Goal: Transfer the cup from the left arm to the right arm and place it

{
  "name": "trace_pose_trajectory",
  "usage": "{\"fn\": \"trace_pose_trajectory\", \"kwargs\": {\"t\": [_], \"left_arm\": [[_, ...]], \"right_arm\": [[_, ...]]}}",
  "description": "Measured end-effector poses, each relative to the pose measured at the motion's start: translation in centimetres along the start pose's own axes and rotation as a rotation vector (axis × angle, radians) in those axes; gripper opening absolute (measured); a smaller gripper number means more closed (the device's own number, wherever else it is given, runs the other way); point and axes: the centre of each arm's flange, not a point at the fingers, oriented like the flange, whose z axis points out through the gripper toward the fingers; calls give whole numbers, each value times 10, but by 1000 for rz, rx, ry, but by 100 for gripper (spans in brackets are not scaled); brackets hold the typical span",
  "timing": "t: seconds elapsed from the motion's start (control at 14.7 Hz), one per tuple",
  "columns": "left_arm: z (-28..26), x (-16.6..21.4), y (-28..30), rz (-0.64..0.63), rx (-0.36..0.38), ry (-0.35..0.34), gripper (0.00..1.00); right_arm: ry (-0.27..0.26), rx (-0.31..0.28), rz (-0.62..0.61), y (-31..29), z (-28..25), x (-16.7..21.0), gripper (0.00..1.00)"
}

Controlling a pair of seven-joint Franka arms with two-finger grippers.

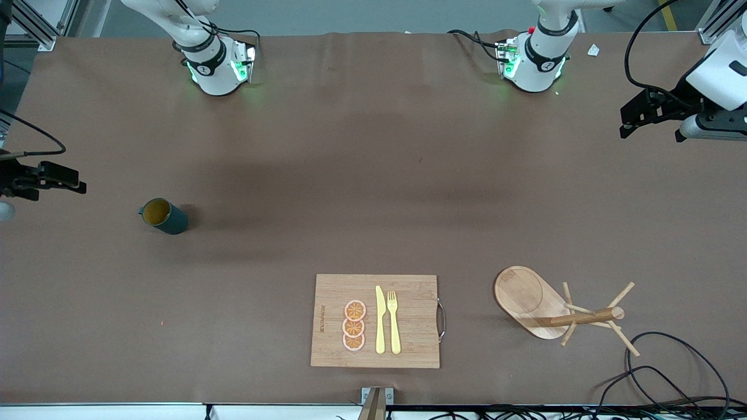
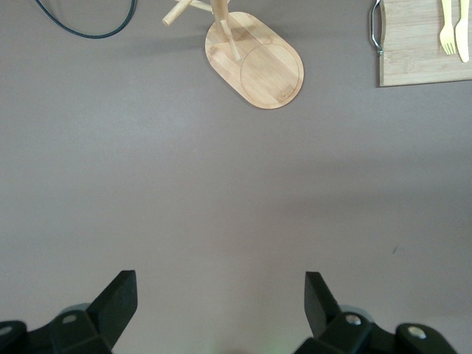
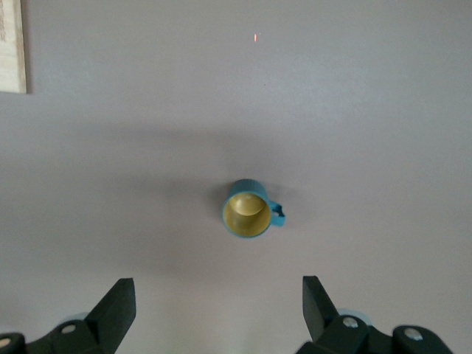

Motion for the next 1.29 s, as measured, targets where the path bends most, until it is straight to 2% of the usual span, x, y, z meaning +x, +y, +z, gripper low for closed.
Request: {"fn": "trace_pose_trajectory", "kwargs": {"t": [0.2, 0.82, 1.29], "left_arm": [[0, 0, 0, 0, 0, 1, 100], [-1, 0, 1, 0, -5, 5, 100], [-7, 5, -4, -7, -6, 26, 100]], "right_arm": [[-3, 0, 28, -11, -11, -21, 100], [19, -4, -4, -49, -35, -92, 100], [42, -5, 1, -48, -39, -97, 100]]}}
